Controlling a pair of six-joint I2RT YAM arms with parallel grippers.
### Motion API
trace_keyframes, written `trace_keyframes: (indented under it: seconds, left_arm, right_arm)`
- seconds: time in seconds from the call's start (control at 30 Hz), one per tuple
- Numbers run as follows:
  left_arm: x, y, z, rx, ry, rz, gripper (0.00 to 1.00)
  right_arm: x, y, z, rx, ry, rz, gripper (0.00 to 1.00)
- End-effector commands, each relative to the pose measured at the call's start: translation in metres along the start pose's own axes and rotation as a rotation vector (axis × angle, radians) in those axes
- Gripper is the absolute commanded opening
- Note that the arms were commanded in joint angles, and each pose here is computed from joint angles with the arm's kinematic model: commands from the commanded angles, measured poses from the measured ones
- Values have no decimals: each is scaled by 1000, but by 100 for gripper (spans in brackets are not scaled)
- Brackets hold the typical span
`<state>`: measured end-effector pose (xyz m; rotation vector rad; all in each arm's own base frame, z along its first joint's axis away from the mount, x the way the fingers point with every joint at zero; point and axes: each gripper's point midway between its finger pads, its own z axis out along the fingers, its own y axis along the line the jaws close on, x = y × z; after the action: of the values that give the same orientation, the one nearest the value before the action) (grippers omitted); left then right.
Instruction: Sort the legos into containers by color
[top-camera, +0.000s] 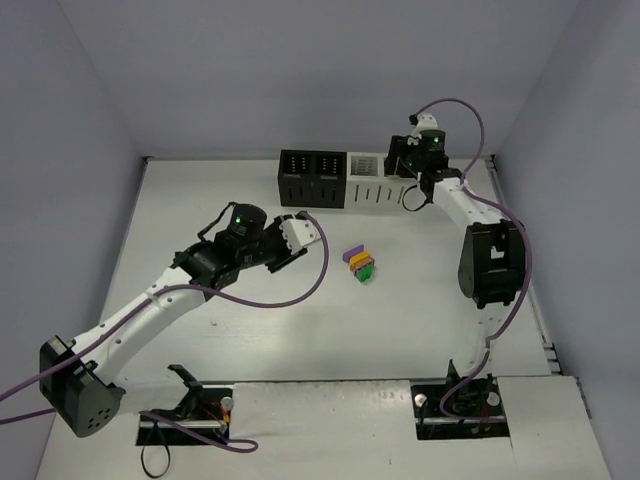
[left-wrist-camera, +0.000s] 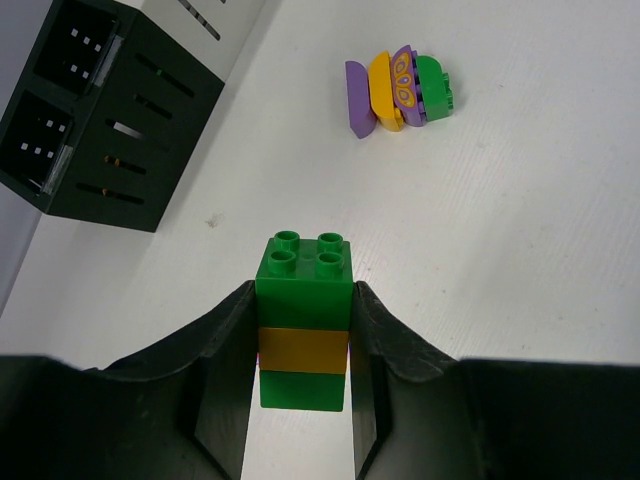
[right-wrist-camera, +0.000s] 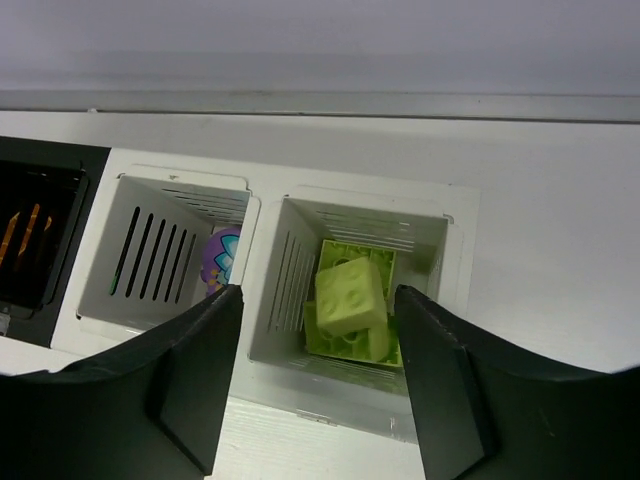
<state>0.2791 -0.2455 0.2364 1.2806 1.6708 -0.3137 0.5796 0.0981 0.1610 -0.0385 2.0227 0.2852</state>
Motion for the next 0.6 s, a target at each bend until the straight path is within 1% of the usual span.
trace_keyframes:
  seconds: [0.0, 0.07, 0.1, 0.17, 0.2, 0.23, 0.27, 0.3, 0.33, 0.37, 0.4, 0.43, 0.47, 0.5, 0.53, 0.57]
  left_arm:
    - [-29, 15, -7, -46, -94, 14, 12]
    - [-30, 15, -9, -47, -100, 16, 12]
    - [-32, 15, -10, -47, -108, 18, 12]
    - [-32, 14, -11, -48, -113, 19, 12]
    - [-33, 15, -12, -51, -118, 23, 12]
    - [-33, 14, -12, -50, -119, 26, 12]
    - [-33, 15, -13, -53, -121, 31, 13]
    - [-33, 15, -13, -54, -122, 33, 13]
    - [-34, 15, -14, -55, -124, 34, 13]
    - [-34, 15, -14, -55, -128, 35, 13]
    - [-34, 15, -14, -54, -128, 38, 13]
    - [-34, 14, -14, -50, -131, 38, 13]
    - [-33, 13, -14, -49, -128, 37, 17]
    - [-33, 13, -13, -45, -128, 40, 17]
    - [-33, 13, -14, -46, -129, 41, 17]
    - [-33, 13, -14, -47, -127, 42, 17]
  right_arm:
    - [-51, 4, -13, -1, -118, -24, 59]
    - [-55, 7, -20, -18, -116, -22, 60]
    - [-65, 14, -30, -38, -135, -20, 60]
    - [-64, 30, -44, -117, -127, -2, 60]
    - [-76, 43, -62, -167, -149, 1, 60]
    - [-75, 54, -71, -222, -143, 21, 61]
    - [-59, 71, -81, -327, -97, 36, 62]
    - [-64, 84, -99, -384, -105, 47, 63]
    - [-60, 98, -110, -445, -92, 57, 64]
    - [-38, 113, -121, -528, -30, 95, 64]
    - [-41, 126, -139, -576, -40, 98, 65]
    - [-37, 146, -151, -638, -40, 92, 68]
    - [-30, 159, -161, -681, -24, 110, 68]
    - [-20, 170, -175, -726, -2, 115, 68]
    - [-18, 181, -184, -762, -10, 111, 71]
    - [-9, 201, -195, -815, 14, 115, 71]
